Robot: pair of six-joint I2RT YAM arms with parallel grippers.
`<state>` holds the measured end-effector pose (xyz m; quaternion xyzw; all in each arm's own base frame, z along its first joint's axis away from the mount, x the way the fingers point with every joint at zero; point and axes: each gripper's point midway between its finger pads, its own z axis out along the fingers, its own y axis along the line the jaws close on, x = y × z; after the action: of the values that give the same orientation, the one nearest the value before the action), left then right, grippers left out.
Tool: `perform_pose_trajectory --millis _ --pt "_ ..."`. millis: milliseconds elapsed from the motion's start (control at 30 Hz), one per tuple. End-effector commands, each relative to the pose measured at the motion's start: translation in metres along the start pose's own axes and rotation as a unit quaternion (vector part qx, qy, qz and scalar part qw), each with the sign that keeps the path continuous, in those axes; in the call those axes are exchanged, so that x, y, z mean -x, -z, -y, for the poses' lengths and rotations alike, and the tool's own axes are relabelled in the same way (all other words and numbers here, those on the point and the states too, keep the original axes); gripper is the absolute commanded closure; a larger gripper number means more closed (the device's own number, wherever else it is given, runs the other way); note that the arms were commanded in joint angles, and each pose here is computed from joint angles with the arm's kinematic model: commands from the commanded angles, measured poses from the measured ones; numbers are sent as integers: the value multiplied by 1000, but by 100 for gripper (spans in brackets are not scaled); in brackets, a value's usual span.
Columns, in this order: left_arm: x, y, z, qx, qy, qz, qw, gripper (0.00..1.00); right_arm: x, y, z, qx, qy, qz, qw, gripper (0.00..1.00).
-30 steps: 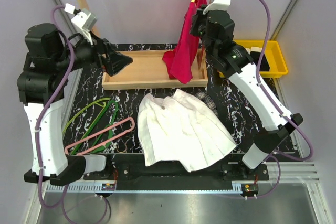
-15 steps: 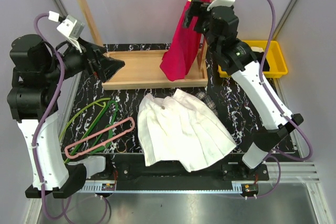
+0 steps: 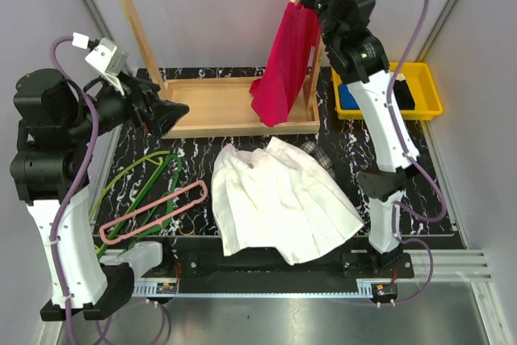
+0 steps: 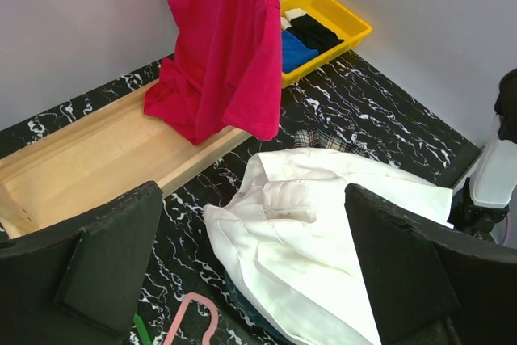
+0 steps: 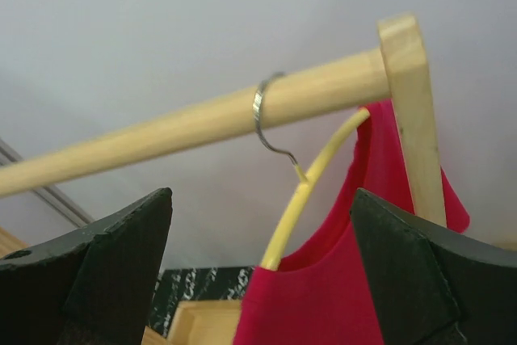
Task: Remove the skirt from the hanger
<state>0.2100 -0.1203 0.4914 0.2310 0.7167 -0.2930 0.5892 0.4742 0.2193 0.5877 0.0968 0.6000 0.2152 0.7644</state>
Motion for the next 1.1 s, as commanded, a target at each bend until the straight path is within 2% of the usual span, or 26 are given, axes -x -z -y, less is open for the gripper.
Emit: perform_pose_trajectory --millis 0,100,233,300,333,367,433,500,567,600,667,700,733,833,867,900,1067 --pt "7 5 1 1 -42 14 999 1 -50 -20 19 -8 -11 -59 998 0" --pt "4 5 -2 5 -40 10 999 1 -70 -26 27 -11 -11 -80 997 0" --pt "5 4 -5 8 -44 11 999 1 -74 -34 37 -12 -17 -83 996 0" --pt "7 4 -5 8 -45 12 999 1 -77 -37 36 3 -22 -90 996 26" --pt "6 2 -9 11 -43 10 999 1 -76 -40 42 2 -21 -89 996 43" --pt "6 2 -10 13 -42 10 999 1 -75 -39 44 -2 -25 -89 996 73" --pt "7 1 -11 12 -42 10 999 1 -75 -39 50 -13 -23 -89 996 83" --pt "6 0 -12 12 -42 10 999 1 -73 -37 51 -11 -17 -90 996 75" --pt "5 -1 -13 12 -40 9 999 1 -68 -36 51 -8 -7 -87 996 71" --pt "6 -1 -14 12 -39 10 999 1 -66 -36 51 -7 -3 -84 996 78" --pt "5 -3 -16 11 -36 9 999 1 -61 -37 51 1 0 -80 997 85" --pt "6 -4 -17 11 -33 10 999 1 -56 -37 49 10 -4 -77 997 97" --pt "5 -5 -17 10 -32 10 999 1 -58 -38 45 25 -5 -80 996 100" --pt "5 -8 -20 9 -25 12 1000 1 -64 -34 6 139 -6 -98 985 100" --pt "4 -10 -22 10 -22 12 1000 1 -68 -27 -13 195 -12 -113 974 100" --pt "4 -11 -23 10 -16 12 1000 1 -57 -23 -25 223 -19 -101 969 100" --pt "5 -14 -25 6 -20 17 1000 1 -91 1 -55 319 -73 -183 927 100"
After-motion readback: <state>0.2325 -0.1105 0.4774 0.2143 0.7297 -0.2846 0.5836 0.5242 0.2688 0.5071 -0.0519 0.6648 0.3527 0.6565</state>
